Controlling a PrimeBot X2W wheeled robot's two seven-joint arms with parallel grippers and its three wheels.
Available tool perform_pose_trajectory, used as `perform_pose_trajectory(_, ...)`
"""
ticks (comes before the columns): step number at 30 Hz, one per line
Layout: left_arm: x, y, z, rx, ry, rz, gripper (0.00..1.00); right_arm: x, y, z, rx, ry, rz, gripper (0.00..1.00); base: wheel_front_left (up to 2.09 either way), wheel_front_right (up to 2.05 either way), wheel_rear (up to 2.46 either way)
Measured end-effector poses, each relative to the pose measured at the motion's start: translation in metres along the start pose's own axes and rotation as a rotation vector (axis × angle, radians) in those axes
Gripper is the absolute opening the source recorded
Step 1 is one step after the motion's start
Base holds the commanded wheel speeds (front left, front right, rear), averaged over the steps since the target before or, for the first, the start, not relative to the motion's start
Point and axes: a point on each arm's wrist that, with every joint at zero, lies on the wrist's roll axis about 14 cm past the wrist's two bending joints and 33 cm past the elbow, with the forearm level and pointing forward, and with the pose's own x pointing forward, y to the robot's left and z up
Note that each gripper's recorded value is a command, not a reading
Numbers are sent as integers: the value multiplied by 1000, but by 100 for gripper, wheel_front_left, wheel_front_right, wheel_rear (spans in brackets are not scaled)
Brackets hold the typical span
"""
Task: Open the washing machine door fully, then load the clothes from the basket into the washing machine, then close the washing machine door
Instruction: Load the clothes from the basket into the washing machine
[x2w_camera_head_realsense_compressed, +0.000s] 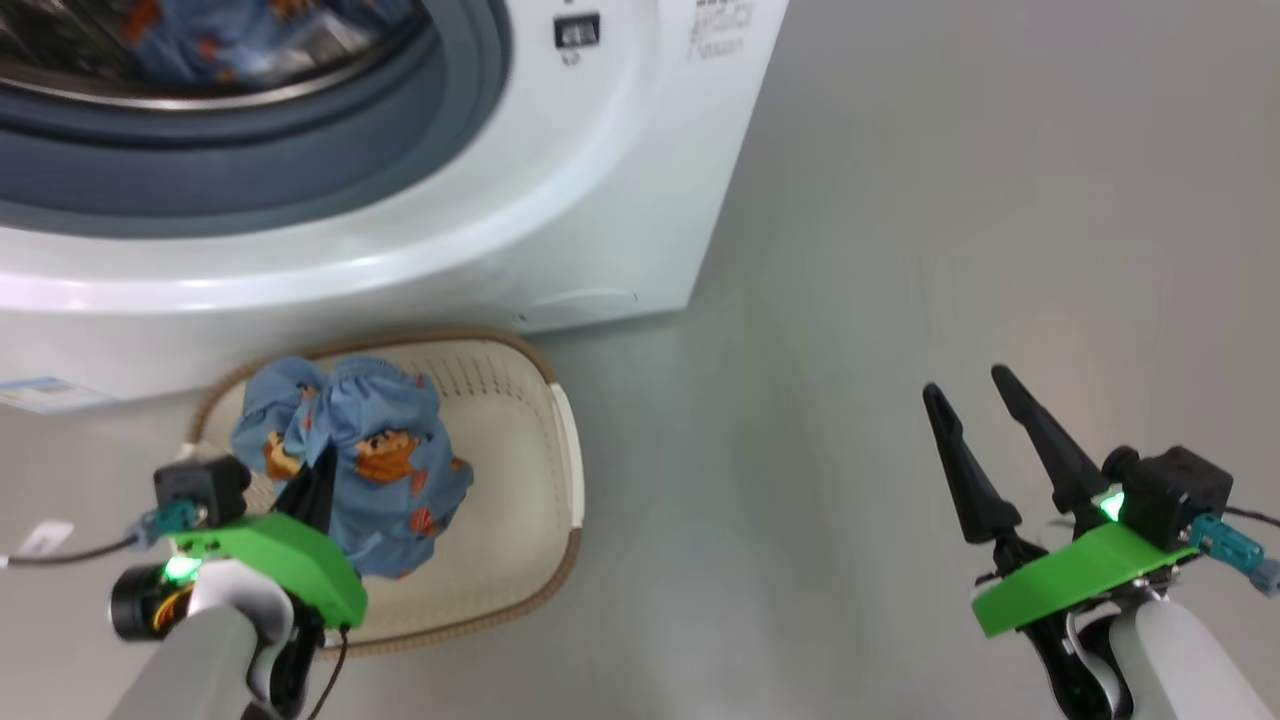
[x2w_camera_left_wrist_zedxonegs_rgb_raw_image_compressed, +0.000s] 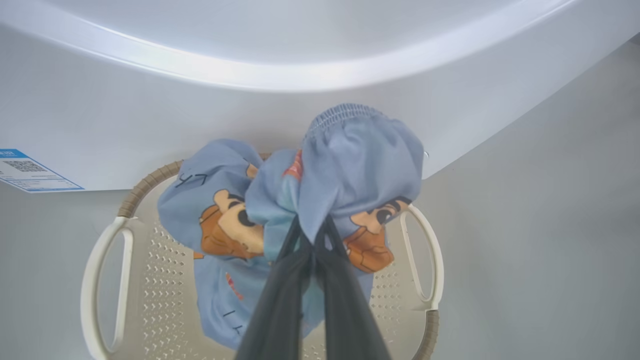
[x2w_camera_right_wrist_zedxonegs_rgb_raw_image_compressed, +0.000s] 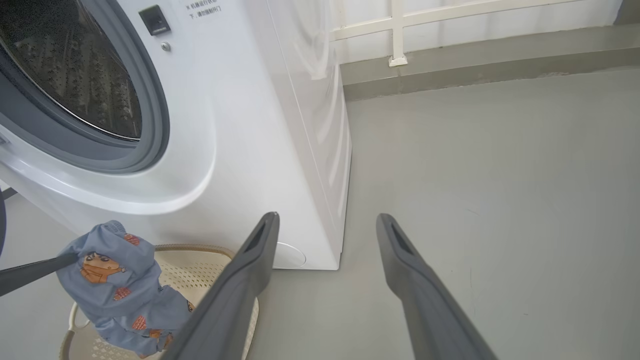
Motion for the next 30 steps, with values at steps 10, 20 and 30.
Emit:
perform_pose_trajectory(10, -60, 12, 58, 38, -237, 71, 0, -26, 16, 26, -10, -60, 37, 100, 0, 0, 0)
perform_pose_trajectory(20, -115, 10, 95, 74, -435, 106, 0, -52, 19, 38, -16, -92, 38, 100, 0, 0, 0)
perform_pose_trajectory(30, -168, 8, 107, 92, -575, 155, 0, -67, 15, 47, -24, -119, 23, 100, 0, 0, 0)
